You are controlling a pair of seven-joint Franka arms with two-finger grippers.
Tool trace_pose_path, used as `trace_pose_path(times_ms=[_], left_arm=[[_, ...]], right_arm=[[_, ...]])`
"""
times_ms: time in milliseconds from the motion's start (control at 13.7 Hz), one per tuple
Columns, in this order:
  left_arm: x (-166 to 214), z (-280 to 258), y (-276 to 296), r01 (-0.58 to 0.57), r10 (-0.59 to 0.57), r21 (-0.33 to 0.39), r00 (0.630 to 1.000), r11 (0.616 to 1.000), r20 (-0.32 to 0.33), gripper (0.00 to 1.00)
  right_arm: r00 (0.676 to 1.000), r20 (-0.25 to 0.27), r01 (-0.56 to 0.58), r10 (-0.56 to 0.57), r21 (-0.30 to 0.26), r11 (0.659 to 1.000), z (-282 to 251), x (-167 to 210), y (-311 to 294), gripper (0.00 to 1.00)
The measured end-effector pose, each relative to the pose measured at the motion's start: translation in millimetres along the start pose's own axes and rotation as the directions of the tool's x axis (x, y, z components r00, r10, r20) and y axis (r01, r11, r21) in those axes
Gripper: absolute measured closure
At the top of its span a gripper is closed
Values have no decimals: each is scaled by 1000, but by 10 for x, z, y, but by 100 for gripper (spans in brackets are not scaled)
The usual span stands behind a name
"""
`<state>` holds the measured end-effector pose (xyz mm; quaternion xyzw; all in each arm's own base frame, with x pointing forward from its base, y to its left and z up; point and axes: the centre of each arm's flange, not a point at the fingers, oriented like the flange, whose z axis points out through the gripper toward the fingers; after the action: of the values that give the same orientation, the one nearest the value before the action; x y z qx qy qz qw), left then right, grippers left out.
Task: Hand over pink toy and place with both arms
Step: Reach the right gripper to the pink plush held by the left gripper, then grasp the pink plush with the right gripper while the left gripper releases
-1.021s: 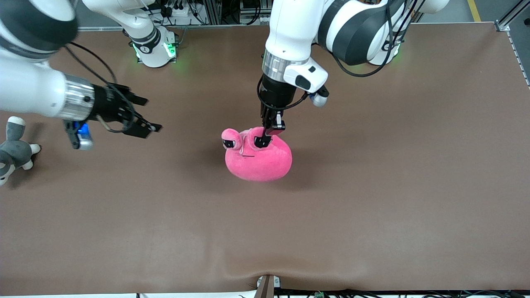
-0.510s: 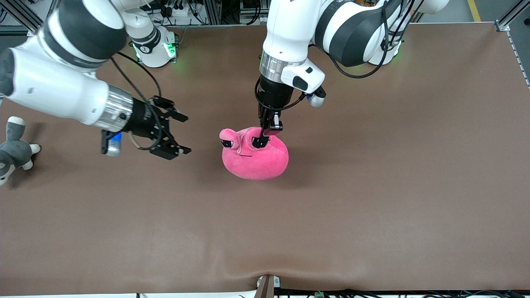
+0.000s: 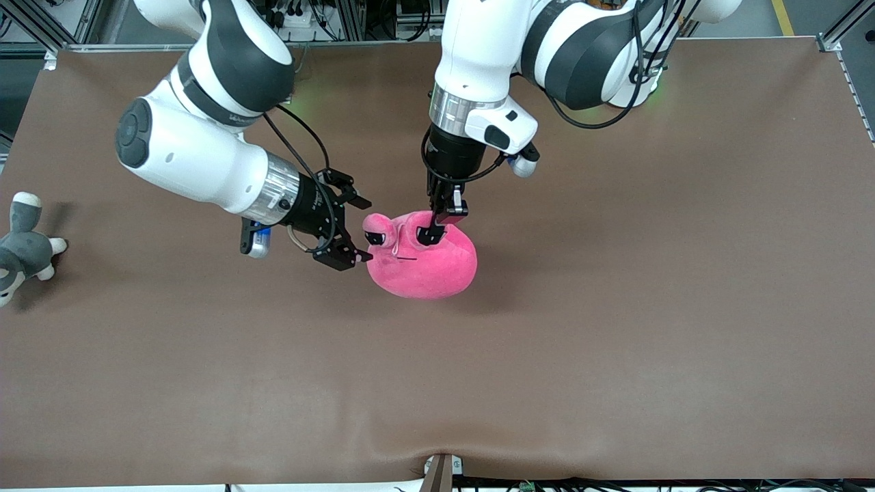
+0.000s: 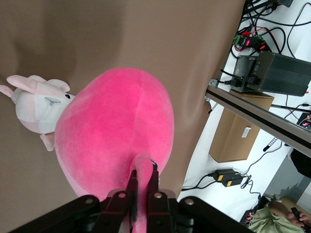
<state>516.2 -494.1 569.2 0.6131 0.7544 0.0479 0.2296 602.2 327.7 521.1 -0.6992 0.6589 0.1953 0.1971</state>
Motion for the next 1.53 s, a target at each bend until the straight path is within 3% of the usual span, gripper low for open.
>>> trace_pose_path(times_ms=[73, 146, 365, 583, 729, 1312, 1458, 1531], left_arm=[[0, 0, 0, 0, 0, 0, 1000, 1000, 0, 90], [0, 0, 1, 0, 0, 0, 1000, 1000, 0, 90], [0, 1, 1, 0, 0, 0, 1000, 1000, 0, 90], [6, 6, 7, 1, -1, -1, 1000, 1000, -1, 90], [9, 7, 12, 2, -2, -1, 1000, 1000, -2, 90], [15, 9, 22, 1, -1, -4, 1000, 1000, -4, 90], [13, 1, 25, -2, 2, -10, 1000, 1000, -5, 78], [10, -9, 32, -2, 2, -12, 1000, 1000, -4, 66]], right_arm=[[1000, 1, -5, 5, 5, 1000, 18, -12, -12, 0], [1000, 4, -23, 23, 7, 1000, 28, -10, -25, 7], [992, 21, -128, 128, 19, 992, -27, 57, -105, 42], [987, 34, -156, 155, 27, 987, -30, 34, -182, 74], [986, 38, -162, 160, 30, 986, -14, 17, -224, 90], [985, 30, -170, 170, 7, 985, -8, 71, -252, 94], [982, 19, -187, 187, -22, 982, -94, 196, -278, 94], [981, 13, -195, 196, -38, 980, -165, 269, -296, 94]])
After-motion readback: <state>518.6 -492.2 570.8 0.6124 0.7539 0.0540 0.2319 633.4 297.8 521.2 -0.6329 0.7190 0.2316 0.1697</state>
